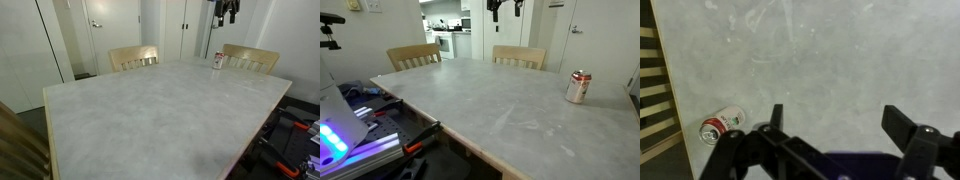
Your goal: Move the can to the left side of the table
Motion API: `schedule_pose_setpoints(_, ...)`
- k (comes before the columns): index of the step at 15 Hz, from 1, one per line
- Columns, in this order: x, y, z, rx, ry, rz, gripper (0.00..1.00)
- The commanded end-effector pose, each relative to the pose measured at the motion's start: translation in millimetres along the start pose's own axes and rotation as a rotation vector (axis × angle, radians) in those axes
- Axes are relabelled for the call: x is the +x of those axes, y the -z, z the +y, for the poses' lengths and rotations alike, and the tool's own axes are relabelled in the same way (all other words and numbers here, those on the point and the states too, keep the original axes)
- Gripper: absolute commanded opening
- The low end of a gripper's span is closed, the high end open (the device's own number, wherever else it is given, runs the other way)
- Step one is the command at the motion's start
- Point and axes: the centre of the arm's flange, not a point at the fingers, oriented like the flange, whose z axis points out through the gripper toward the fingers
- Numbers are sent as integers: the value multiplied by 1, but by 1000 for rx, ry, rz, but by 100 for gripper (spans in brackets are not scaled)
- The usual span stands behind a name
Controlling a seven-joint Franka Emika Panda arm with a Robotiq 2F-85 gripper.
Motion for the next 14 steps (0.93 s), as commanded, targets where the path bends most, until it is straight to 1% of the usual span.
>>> schedule_pose_setpoints(1, 54, -13, 44, 47, -17, -55, 100)
schedule_pose_setpoints(4, 79, -39, 80, 103, -93, -102, 100)
schedule_pose_setpoints(7, 97, -61, 111, 145, -156, -122, 100)
schedule_pose_setpoints(9, 108, -73, 132, 158, -191, -126, 100)
schedule_pose_setpoints(11, 118, -80, 154, 145, -222, -115, 100)
schedule_pose_setpoints(12, 117, -74, 160, 117, -255, -118, 100)
schedule_pose_setpoints(13, 94, -83, 140, 120, -229, -104, 100)
schedule_pose_setpoints(14, 97, -83, 147, 116, -241, -104, 100)
